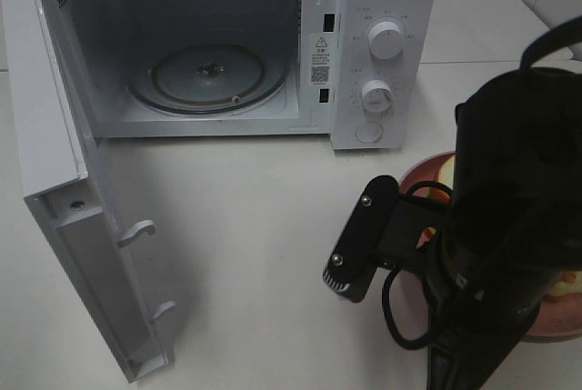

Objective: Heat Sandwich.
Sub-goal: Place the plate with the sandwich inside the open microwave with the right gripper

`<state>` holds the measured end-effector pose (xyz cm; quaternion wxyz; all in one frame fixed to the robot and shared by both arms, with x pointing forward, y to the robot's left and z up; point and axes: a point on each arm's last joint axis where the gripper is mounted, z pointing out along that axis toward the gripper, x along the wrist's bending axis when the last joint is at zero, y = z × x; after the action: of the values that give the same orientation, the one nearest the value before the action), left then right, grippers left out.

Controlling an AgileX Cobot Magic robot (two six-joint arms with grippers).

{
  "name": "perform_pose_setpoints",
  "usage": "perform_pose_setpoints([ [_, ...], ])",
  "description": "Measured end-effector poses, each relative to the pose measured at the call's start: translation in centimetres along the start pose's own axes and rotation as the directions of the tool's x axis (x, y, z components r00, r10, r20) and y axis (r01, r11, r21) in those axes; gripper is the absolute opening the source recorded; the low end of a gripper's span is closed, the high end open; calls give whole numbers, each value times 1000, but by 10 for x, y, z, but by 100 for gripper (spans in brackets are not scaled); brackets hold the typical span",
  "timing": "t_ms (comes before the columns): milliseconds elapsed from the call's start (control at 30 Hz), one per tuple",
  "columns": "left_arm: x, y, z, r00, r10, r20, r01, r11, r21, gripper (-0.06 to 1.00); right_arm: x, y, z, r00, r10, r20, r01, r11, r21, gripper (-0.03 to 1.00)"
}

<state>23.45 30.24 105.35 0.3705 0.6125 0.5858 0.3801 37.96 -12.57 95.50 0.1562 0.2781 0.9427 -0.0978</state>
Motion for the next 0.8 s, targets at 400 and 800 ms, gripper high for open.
perform_pose_setpoints([
  [400, 0, 0, 0, 1000, 0, 0, 0, 1000, 0, 97, 15, 4, -6, 958, -285, 17, 286, 956, -61, 3],
  [800, 0, 0, 0, 1000, 0, 0, 0, 1000, 0, 97, 16, 9, -6, 886, -461, 50, 463, 880, -108, 3],
])
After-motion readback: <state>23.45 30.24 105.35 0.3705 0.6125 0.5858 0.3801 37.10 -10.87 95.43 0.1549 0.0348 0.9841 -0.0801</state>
